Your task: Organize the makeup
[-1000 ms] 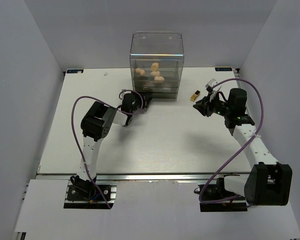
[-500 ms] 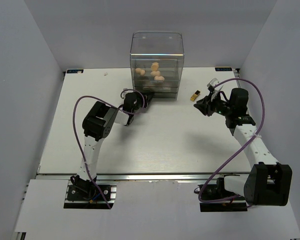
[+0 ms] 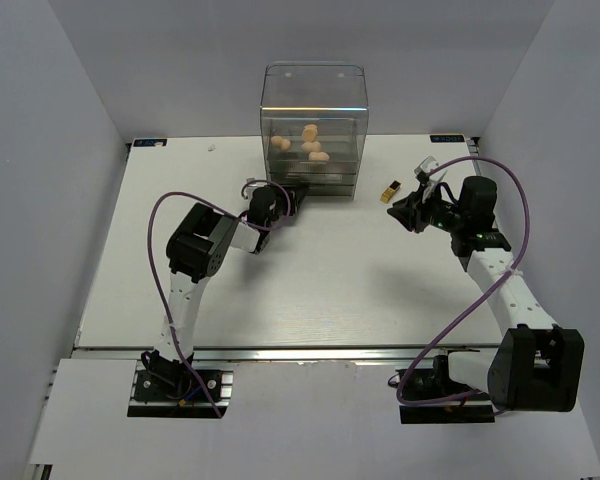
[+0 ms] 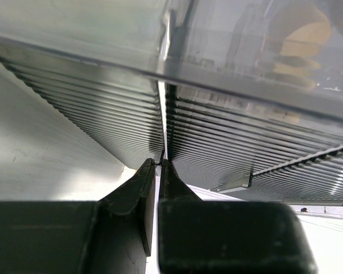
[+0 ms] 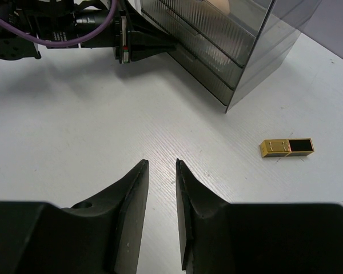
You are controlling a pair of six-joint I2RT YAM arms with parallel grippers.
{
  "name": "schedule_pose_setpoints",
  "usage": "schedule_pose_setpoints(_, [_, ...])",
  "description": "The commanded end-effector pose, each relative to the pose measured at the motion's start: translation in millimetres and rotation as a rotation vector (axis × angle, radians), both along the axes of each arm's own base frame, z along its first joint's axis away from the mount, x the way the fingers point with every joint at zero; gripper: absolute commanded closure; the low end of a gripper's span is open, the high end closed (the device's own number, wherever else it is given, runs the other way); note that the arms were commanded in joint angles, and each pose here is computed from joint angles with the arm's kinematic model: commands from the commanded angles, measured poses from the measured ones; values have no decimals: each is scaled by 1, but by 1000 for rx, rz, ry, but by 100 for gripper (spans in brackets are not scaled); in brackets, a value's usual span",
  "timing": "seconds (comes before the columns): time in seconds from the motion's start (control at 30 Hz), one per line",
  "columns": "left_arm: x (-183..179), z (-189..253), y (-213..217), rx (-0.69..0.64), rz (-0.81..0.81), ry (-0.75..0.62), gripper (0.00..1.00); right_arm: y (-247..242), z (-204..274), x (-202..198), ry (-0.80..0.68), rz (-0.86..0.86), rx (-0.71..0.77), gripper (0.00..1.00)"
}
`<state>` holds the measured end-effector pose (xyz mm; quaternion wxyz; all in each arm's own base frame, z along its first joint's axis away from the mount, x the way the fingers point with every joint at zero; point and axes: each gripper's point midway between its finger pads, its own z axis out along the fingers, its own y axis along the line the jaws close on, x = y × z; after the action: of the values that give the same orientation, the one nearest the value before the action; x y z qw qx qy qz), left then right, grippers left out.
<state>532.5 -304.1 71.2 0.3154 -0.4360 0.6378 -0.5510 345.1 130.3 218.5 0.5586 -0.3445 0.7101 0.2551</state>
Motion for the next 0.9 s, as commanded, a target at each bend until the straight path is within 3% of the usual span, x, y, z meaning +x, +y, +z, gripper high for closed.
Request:
schedule_pose_setpoints(0.0, [-1, 6, 8, 8, 45, -15, 100, 0, 8, -3, -37, 14, 13, 68])
schedule_pose_setpoints(0.4, [-52, 17, 6, -12, -8, -33, 100, 1, -4, -4, 31, 2, 35, 67])
schedule_pose_setpoints(0.67, [-70, 27, 8, -18, -20, -47, 100, -4, -12, 1, 92, -59, 52, 60])
schedule_pose_setpoints(0.8, [-71, 29, 5, -18, -34, -43, 82, -9, -19, 7, 128, -107, 56, 56])
schedule_pose_setpoints(0.83, [-71, 32, 4, -14, -38, -49, 67, -10, -20, 8, 150, -128, 66, 55])
schedule_pose_setpoints(0.87, [-71, 31, 4, -4, -42, -44, 62, -12, -22, 10, 165, -150, 69, 54])
